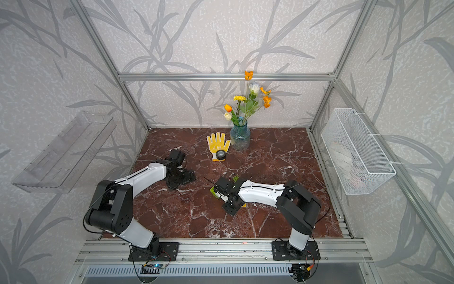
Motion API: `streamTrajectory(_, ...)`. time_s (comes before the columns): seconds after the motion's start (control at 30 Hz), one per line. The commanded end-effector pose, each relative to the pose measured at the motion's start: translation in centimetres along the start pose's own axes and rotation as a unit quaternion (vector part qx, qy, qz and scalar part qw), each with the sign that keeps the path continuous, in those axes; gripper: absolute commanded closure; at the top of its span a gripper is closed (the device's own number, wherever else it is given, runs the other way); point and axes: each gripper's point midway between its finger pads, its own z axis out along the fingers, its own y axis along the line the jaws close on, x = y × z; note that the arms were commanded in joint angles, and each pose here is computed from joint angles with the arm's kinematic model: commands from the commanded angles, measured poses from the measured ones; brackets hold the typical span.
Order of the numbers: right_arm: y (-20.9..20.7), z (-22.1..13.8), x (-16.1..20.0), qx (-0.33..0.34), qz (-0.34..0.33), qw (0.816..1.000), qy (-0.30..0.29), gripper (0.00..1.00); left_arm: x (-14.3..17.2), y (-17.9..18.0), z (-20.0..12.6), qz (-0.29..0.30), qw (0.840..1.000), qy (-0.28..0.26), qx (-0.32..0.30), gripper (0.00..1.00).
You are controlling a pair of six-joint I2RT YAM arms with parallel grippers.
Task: Assemble a carrot with lego
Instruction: Pick up the lego brick from the center of the board.
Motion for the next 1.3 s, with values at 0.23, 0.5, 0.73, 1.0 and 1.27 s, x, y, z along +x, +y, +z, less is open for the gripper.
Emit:
streamTrajectory(0.23,-0.1,-1.3,-0.8,0.013,-0.002,1.0,-0.015,0.6,-0.2,-0.2,0.0,0.009,1.0,0.002,-0.003,0.01)
streamTrajectory(0.5,-0.3,-5.9,-4.1,0.035,-0.021,0.997,-0.059,0.62,-0.2,-0.3,0.1,0.01,1.0,0.001,-0.003,0.01)
streamTrajectory(0.73,-0.3,-6.0,-7.5,0.037,-0.038,0.997,-0.064,0.62,-0.2,-0.3,0.0,0.01,1.0,0.001,-0.003,0.0)
streamTrajectory(1.0,-0.8,-4.6,-10.2,0.035,-0.039,0.997,-0.063,0.62,-0.3,-0.3,-0.2,0.014,1.0,-0.002,-0.003,0.0)
streamTrajectory(1.27,-1.2,-4.6,-11.1,0.046,-0.034,0.995,-0.08,0.62,-0.4,-0.3,-0.2,0.014,1.0,-0.002,-0.002,0.0)
